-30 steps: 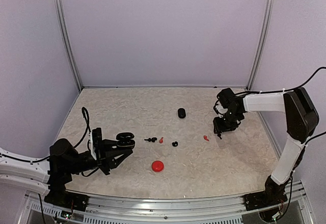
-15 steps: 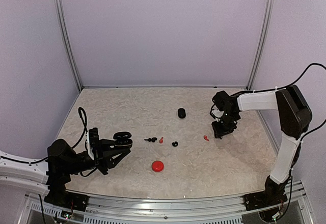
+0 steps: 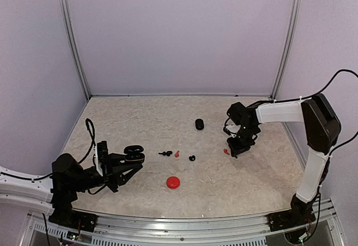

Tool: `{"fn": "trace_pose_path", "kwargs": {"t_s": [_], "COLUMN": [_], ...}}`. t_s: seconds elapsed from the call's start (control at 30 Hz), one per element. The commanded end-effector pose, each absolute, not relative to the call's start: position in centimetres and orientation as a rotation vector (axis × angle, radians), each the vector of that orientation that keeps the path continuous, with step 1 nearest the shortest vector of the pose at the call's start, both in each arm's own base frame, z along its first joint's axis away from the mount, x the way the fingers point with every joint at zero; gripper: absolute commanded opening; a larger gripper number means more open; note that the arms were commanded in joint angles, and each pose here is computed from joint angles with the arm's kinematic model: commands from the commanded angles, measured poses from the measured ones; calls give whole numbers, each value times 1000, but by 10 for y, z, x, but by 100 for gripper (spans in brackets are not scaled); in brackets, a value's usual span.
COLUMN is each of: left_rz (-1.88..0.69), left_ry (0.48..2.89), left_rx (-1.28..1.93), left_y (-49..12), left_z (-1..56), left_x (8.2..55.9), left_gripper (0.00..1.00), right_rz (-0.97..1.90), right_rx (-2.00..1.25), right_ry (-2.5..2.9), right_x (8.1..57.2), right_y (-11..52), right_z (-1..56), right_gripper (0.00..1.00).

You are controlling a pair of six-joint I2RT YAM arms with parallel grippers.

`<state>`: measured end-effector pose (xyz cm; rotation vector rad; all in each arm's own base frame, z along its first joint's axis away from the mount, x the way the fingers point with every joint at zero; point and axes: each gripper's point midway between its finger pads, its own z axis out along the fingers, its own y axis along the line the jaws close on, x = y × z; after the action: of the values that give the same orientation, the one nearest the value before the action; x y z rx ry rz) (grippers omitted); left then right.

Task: Insert the wireless bluetooth earbuds into the charging case
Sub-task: Pick up the right earbud from the center of the board, then move the right earbud to the center of the board.

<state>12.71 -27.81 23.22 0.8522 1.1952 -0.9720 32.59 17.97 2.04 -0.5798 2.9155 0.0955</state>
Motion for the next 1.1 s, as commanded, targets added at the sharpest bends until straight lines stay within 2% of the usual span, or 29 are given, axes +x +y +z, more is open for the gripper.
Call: {"fn": "trace_pose_path", "kwargs": {"t_s": [0.0,0.27,0.6,1.07], "left_rz": [-976,-973,-996,-992], "left_ry": [1159,1156,1169,1161], "left_rx": [829,826,799,790], "left_y": [-274,-274,-270,-266], "left_z": [241,241,244,246], "left_x": [127,128,128,128], "left_gripper": [5,5,5,5], "right_rz": [192,374,412,237], "right_rx": [-596,-734,-1187,-1460], "right_ry": [2926,2830,2801,2858], "right_x": [303,274,218,169], "right_y": [194,236,309,312], "right_z": [41,75,62,25], "right_gripper": [18,16,15,15]}}
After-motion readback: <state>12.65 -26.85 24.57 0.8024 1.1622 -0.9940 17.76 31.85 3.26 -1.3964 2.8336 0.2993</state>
